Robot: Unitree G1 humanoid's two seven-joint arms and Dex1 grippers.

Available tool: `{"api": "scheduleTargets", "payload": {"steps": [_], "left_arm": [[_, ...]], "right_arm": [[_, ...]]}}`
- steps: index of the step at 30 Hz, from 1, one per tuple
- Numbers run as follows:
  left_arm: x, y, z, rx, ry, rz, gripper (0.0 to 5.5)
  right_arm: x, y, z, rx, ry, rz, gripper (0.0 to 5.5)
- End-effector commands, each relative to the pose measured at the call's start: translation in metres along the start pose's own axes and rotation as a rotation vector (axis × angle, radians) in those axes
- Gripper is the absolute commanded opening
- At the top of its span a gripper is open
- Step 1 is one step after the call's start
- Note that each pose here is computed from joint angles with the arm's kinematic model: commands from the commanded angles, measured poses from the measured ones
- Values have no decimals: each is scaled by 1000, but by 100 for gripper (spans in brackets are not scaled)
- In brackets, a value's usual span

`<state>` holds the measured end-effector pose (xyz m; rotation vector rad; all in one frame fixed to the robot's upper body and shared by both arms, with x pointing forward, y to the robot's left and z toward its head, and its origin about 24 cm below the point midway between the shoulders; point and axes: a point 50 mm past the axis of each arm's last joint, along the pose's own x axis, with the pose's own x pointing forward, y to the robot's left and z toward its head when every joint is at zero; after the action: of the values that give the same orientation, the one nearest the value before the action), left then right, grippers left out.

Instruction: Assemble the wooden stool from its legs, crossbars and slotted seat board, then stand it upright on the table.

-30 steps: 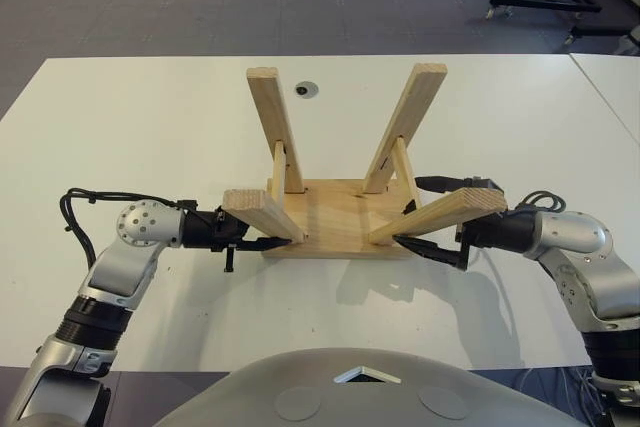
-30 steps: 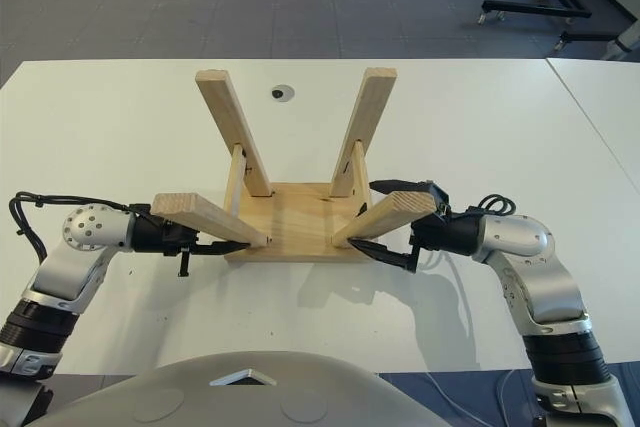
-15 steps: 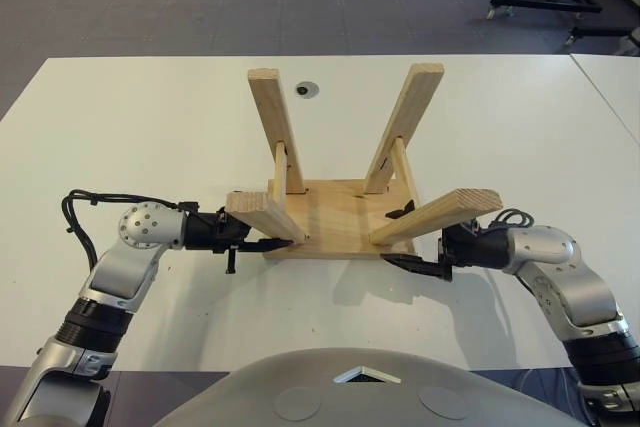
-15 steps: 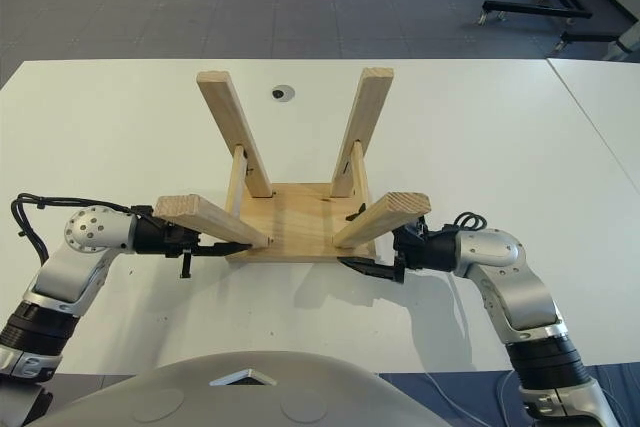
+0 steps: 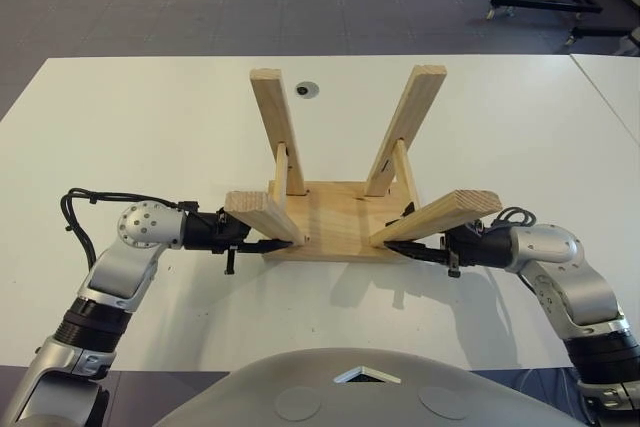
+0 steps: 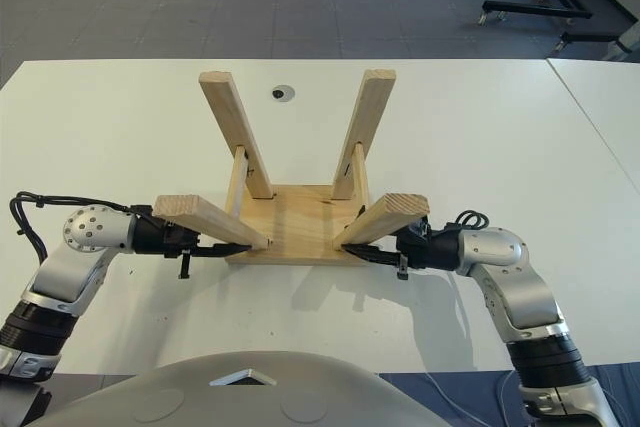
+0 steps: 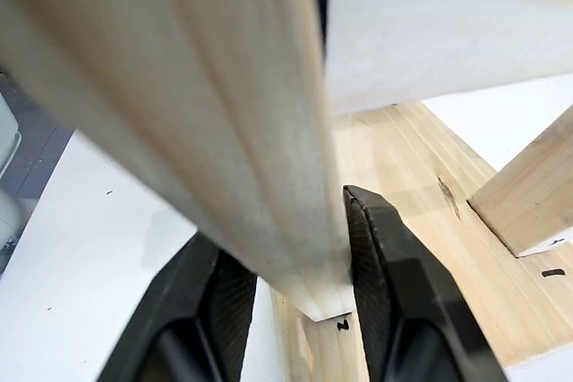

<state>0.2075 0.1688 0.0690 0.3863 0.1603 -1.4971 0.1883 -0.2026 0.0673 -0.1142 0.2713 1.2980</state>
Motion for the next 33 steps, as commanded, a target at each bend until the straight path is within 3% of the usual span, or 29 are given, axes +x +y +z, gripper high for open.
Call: {"api": "scheduleTargets", "payload": {"steps": [1,5,9,16,25,27,28,33], "left_arm": [[0,11,10,22,-42,1,102],[-3,6,17,-50,-82,-10,102],[-11,-10,19,-270,-135,-113,102],[-28,-30,33,-587,-191,-269,101],[-32,-56,44,-975,-276,-387,101],[-32,-58,41,-1005,-272,-373,101],[-31,-58,40,-1020,-272,-359,137],[-30,-45,33,-1003,-267,-251,206]], "right_arm": [[4,-4,3,-30,-55,-8,134],[5,-4,17,-37,-124,5,129],[0,-2,40,11,-136,84,128],[0,16,64,333,-147,250,106],[7,48,52,820,-125,236,103],[6,50,50,867,-114,241,160],[6,51,50,885,-103,249,173],[8,45,49,887,-134,189,259]]}}
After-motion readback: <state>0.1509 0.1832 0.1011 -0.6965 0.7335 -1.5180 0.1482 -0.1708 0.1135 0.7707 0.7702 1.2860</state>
